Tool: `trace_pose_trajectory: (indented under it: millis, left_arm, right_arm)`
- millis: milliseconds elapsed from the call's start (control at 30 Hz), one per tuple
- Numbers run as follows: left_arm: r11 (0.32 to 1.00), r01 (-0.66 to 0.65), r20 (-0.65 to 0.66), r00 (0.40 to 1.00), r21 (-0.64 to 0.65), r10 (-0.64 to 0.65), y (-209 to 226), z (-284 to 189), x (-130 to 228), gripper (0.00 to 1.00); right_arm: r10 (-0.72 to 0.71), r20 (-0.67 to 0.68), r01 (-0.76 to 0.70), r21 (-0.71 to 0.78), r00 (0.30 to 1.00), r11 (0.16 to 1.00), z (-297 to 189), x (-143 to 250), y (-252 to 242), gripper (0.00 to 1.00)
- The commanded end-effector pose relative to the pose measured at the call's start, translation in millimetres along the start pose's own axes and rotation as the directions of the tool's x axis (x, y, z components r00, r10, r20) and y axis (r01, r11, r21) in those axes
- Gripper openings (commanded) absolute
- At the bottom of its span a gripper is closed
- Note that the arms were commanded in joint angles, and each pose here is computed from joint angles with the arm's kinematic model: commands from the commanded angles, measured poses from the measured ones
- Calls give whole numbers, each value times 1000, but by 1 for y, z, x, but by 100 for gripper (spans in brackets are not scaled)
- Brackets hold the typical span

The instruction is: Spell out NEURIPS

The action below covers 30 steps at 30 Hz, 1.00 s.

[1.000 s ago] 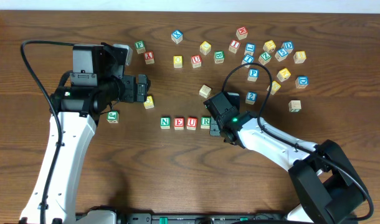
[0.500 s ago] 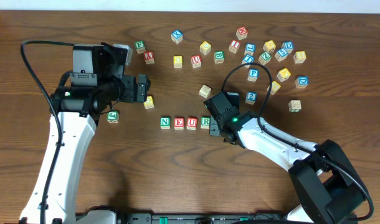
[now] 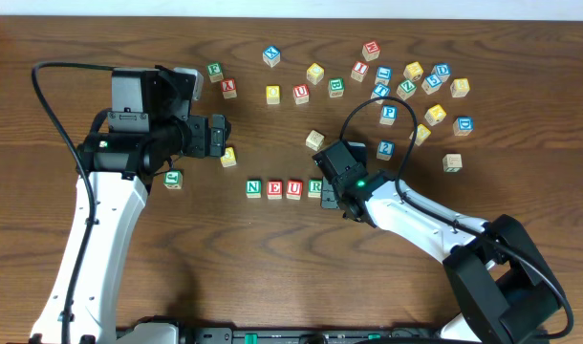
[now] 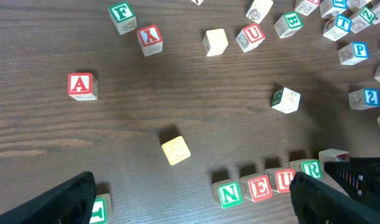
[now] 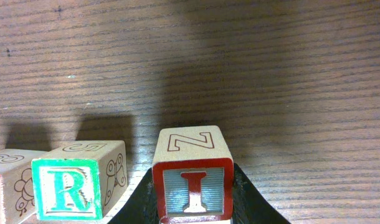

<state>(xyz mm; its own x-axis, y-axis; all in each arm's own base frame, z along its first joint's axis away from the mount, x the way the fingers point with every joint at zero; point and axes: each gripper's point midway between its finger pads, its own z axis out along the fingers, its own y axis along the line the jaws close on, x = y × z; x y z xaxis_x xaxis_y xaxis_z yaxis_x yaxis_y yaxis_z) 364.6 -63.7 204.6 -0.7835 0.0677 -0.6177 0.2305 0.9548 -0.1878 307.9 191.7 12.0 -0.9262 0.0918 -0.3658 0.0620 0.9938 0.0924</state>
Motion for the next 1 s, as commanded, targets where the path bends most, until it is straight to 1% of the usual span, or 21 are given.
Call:
trace_pose_trajectory:
  millis: [0,800,967]
  left_arm:
    - [1000,-12,32,999,8,12,-3,-8,-10,98]
    - [1000,-12,32,999,9,12,-3,-8,-10,98]
    - [1000,-12,32,999,9,12,-3,-8,-10,98]
  right_arm:
    - [-11,-62,10,-17,998,1000,4,14,1,11]
    - [-12,-81,10,-20,997,1000,9,18,1,11]
    - [-14,-78,13,-22,997,1000,9,18,2,15]
